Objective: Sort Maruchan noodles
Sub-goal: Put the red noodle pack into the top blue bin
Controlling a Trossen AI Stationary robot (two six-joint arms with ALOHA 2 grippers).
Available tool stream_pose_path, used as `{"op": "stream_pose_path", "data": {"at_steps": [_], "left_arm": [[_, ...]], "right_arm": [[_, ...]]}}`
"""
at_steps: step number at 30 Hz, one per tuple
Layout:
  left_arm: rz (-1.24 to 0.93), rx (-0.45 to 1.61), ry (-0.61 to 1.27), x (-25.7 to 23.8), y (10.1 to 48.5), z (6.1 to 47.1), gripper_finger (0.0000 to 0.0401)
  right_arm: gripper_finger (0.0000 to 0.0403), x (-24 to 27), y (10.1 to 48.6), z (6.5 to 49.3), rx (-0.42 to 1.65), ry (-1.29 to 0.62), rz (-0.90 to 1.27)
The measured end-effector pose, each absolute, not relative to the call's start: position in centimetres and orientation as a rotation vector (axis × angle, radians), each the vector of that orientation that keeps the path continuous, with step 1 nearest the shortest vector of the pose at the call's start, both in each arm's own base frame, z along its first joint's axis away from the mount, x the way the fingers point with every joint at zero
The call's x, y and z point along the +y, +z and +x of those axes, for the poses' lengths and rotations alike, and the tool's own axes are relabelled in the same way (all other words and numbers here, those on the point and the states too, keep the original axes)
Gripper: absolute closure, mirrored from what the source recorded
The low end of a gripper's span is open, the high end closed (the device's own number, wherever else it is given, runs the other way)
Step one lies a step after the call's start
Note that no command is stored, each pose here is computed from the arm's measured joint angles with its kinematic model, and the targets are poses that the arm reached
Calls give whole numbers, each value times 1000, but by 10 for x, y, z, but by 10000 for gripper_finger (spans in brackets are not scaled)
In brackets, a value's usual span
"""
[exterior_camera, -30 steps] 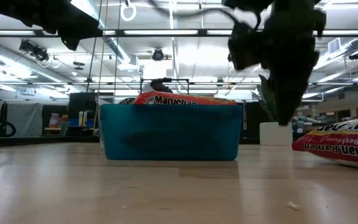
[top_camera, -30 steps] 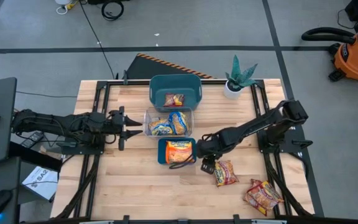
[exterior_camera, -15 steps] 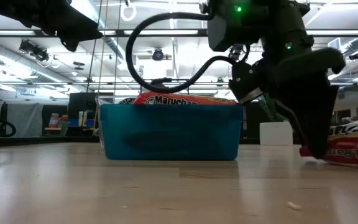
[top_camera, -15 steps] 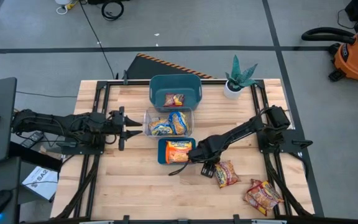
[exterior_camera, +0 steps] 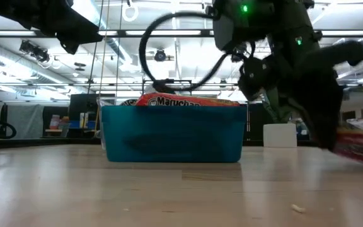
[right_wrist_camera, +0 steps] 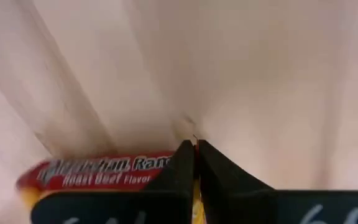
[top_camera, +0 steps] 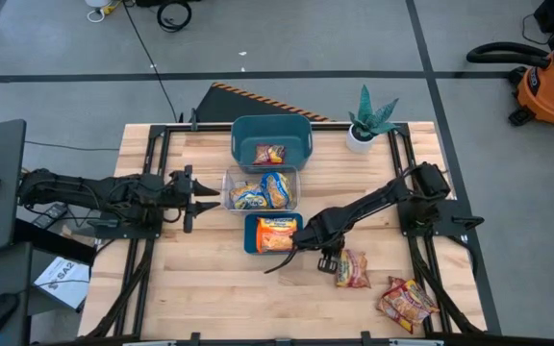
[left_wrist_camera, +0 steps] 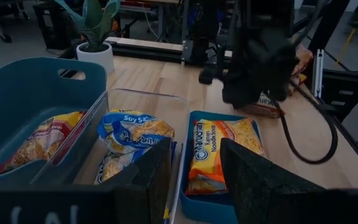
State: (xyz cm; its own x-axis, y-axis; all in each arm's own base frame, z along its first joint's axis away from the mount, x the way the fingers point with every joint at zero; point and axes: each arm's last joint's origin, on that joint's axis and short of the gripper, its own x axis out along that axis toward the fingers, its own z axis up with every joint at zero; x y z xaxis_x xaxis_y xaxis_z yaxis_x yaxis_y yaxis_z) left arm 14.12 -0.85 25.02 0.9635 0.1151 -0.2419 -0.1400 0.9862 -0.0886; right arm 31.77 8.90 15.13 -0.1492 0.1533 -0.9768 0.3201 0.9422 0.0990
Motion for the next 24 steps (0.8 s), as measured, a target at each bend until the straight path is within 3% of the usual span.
{"op": "stream_pose_path", "data": {"at_steps": [9, 20, 24], "left_arm": [[-104, 245, 130, -9, 250, 141, 255], [-102, 247, 130, -9, 249, 141, 255], [-103, 246, 130, -9, 250, 141, 255]], "right_arm": [[381, 55, 233, 314, 1590, -366, 108], [378, -15, 347, 303, 1130, -723, -315], [386, -43, 374, 316, 949, -690, -443]]}}
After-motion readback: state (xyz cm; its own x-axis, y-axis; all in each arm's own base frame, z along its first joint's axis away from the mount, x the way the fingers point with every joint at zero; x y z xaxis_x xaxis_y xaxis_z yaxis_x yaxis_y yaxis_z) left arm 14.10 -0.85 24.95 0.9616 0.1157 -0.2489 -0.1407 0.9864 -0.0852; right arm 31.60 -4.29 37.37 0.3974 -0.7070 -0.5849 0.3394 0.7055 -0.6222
